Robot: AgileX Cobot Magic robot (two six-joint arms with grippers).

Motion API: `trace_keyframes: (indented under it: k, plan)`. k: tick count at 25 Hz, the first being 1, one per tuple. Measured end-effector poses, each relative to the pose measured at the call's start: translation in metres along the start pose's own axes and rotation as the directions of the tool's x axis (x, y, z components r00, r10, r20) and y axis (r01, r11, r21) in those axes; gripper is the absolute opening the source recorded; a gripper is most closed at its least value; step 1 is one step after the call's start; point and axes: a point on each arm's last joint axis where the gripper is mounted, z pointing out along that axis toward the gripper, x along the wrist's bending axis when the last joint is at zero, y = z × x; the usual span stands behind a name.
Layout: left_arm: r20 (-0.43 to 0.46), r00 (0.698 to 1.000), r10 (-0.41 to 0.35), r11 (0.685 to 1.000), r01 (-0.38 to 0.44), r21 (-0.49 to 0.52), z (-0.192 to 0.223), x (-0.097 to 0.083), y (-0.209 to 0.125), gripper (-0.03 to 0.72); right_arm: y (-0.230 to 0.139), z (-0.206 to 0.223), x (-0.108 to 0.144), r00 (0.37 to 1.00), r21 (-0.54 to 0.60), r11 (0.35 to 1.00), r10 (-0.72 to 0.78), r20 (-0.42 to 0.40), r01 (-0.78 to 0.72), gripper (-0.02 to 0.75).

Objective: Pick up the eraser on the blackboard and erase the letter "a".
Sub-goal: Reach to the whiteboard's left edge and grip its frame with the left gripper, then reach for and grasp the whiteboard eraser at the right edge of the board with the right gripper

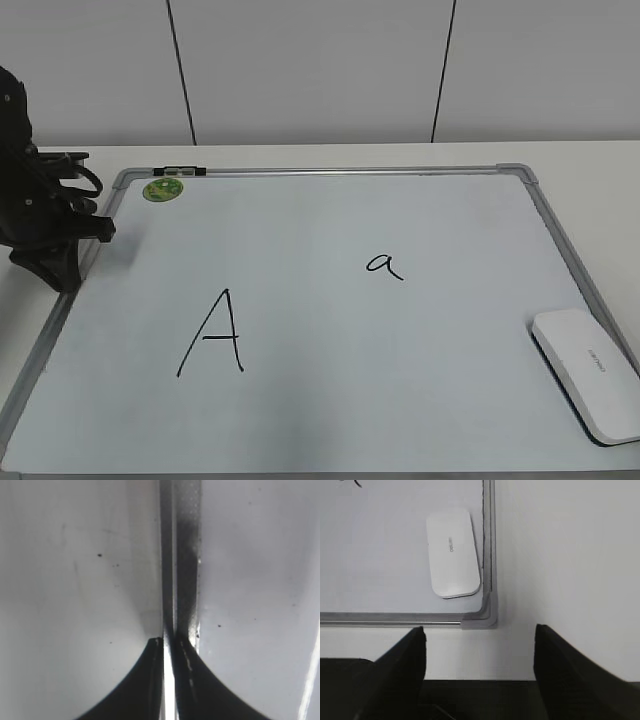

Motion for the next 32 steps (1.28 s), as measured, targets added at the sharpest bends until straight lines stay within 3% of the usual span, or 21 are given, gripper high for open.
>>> trace_keyframes:
  k: [9, 14, 16, 20, 32]
  plan:
    - [-0.001, 1.000, 0.001, 1.000, -0.001, -0.001, 0.000, 0.000, 0.000, 0.031, 0.057, 0.043, 0.003, 0.998, 0.195, 0.980, -0.028, -0.061, 0.039, 0.501]
    - [-0.001, 1.000, 0.001, 1.000, -0.001, 0.002, 0.000, 0.000, 0.000, 0.031, 0.081, 0.091, 0.008, 0.994, 0.382, 0.923, 0.009, -0.109, 0.034, 0.527]
    - [-0.001, 1.000, 0.001, 1.000, -0.001, 0.001, 0.000, 0.000, 0.000, 0.031, 0.083, 0.095, 0.008, 0.994, 0.394, 0.918, 0.008, -0.111, 0.036, 0.538]
    - [0.005, 1.000, -0.004, 1.000, 0.004, 0.003, 0.000, 0.000, 0.000, 0.031, 0.099, 0.130, 0.008, 0.992, 0.470, 0.880, -0.006, -0.126, 0.065, 0.652]
    - [0.009, 1.000, -0.006, 1.000, 0.006, 0.004, 0.000, -0.001, 0.000, 0.033, 0.109, 0.201, 0.011, 0.981, 0.562, 0.814, -0.042, -0.191, 0.144, 0.663]
